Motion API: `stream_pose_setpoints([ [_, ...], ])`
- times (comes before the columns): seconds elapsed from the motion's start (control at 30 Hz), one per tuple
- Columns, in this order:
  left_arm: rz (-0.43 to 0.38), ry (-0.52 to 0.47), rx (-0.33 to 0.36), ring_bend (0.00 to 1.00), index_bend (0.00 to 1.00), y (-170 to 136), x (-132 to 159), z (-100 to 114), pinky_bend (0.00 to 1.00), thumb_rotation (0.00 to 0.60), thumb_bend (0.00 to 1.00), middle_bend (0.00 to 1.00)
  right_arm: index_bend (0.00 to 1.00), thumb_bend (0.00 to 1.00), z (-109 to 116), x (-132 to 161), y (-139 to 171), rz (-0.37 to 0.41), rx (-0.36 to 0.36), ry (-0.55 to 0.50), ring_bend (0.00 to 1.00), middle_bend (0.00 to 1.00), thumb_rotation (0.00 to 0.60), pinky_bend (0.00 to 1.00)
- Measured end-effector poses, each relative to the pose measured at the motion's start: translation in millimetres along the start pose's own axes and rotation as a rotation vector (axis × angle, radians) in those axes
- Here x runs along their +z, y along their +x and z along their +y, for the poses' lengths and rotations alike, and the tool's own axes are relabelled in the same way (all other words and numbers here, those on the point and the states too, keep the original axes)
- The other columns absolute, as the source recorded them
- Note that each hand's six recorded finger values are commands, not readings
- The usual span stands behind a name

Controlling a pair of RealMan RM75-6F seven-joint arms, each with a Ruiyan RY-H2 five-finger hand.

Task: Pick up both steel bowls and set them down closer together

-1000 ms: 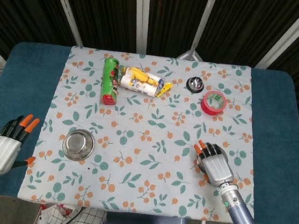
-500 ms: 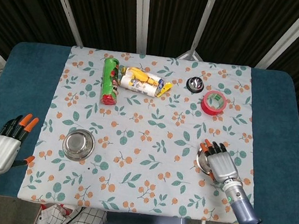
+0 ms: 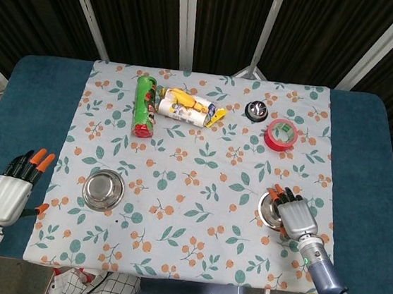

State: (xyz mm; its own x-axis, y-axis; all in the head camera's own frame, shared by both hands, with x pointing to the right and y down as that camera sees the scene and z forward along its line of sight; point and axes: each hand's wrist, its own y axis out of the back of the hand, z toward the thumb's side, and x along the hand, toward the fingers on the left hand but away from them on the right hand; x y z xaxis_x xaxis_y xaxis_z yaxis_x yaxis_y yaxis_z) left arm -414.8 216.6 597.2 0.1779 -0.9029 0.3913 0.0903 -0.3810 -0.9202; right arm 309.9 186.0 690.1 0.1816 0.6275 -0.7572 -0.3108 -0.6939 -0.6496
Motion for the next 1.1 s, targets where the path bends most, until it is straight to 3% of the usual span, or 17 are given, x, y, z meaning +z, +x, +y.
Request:
stream_pose_setpoints([
  [0.27, -0.003, 0.003, -0.003, 0.00, 0.00, 0.5, 1.5, -0.9, 0.12, 0.537, 0.07, 0.00, 0.00, 0.32, 0.5, 5.1, -0.5, 0.014, -0.008, 0.009, 0.03, 0.00, 0.600, 0.34],
  [0.37, -0.003, 0.004, -0.004, 0.00, 0.00, 0.7, 1.7, -1.1, 0.12, 0.538, 0.07, 0.00, 0.00, 0.32, -0.3, 5.7, -1.3, 0.012, -0.005, 0.011, 0.14, 0.02, 0.600, 0.43],
  [0.47, -0.004, 0.005, -0.006, 0.00, 0.00, 0.8, 2.0, -1.6, 0.12, 0.537, 0.07, 0.00, 0.01, 0.32, -1.9, 5.5, -1.8, 0.009, 0.001, 0.010, 0.32, 0.21, 0.600, 0.56],
  [0.53, -0.004, 0.007, -0.008, 0.00, 0.00, 1.0, 2.1, -2.2, 0.12, 0.537, 0.07, 0.00, 0.11, 0.32, -3.6, 5.0, -1.9, 0.004, 0.009, 0.012, 0.43, 0.35, 0.600, 0.62],
  [0.63, -0.004, 0.008, -0.012, 0.00, 0.00, 1.2, 2.1, -3.2, 0.12, 0.535, 0.07, 0.00, 0.29, 0.32, -6.3, 4.7, -2.5, -0.001, 0.022, 0.022, 0.50, 0.45, 0.600, 0.68],
  [0.8, -0.010, 0.011, -0.016, 0.00, 0.00, 2.6, 3.4, -5.2, 0.12, 0.538, 0.08, 0.00, 0.49, 0.32, -5.2, 6.0, -2.6, -0.005, 0.021, 0.025, 0.60, 0.57, 0.600, 0.76],
  [1.0, -0.023, 0.026, -0.034, 0.00, 0.00, 4.8, 7.3, -10.9, 0.13, 0.538, 0.09, 0.00, 0.65, 0.32, -2.2, 6.6, -1.1, -0.007, 0.007, 0.032, 0.67, 0.66, 0.600, 0.82],
  [1.1, -0.034, 0.033, -0.048, 0.00, 0.00, 6.7, 10.3, -15.2, 0.13, 0.538, 0.09, 0.00, 0.67, 0.32, -1.3, 7.1, 0.3, -0.011, 0.004, 0.033, 0.69, 0.68, 0.600, 0.83],
])
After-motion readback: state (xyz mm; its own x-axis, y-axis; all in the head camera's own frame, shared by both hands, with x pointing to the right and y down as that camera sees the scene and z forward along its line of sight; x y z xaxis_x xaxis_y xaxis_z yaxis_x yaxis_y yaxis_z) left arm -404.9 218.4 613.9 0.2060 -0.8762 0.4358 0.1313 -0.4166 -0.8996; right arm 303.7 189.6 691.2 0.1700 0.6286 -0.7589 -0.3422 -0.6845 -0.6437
